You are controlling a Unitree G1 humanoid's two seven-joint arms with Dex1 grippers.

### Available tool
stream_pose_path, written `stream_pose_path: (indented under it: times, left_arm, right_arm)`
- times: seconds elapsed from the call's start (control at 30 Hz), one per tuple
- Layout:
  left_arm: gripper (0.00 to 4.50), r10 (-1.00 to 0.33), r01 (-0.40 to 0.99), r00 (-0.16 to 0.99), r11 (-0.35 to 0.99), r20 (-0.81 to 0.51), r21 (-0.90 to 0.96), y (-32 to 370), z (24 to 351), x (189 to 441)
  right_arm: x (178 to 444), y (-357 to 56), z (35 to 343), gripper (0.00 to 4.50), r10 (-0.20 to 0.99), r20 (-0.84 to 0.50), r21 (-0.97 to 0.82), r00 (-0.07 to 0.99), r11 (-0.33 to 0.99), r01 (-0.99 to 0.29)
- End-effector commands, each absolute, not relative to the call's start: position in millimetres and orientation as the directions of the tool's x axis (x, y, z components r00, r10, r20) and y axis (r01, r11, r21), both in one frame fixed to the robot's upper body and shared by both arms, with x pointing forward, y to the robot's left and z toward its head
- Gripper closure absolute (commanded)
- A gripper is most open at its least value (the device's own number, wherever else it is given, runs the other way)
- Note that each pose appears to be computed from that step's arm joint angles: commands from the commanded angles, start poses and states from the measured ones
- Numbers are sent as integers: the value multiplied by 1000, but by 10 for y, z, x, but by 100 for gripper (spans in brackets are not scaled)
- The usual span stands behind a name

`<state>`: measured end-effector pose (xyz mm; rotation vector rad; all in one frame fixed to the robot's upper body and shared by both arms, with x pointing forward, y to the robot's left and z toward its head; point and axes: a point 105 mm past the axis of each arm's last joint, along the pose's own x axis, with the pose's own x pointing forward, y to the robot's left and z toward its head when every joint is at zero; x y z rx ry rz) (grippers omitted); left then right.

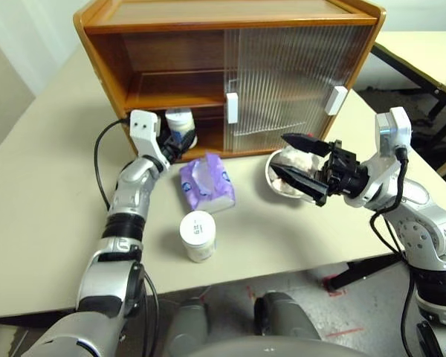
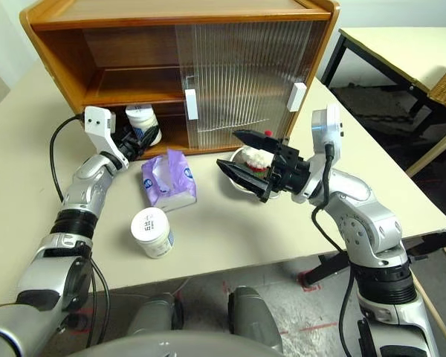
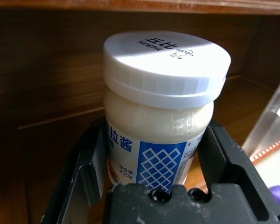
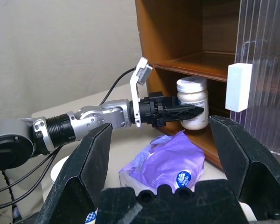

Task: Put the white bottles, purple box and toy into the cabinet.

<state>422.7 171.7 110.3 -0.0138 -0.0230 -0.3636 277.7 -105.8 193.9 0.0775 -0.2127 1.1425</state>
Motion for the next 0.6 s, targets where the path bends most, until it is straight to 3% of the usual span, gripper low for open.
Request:
stream_pose_path:
  times: [0.03,0.6]
  left_arm:
    - [141,-344,344,938,939,29,9,1680,1114,4285]
    - [141,-229,229,973,973,2,2,1759,993,4427]
  right_arm:
    - [2764,-1086,2007,0,888,222,-77,402,427,-901]
    - [2740,-1136,2016,0,878,216,-78,427,452,-889]
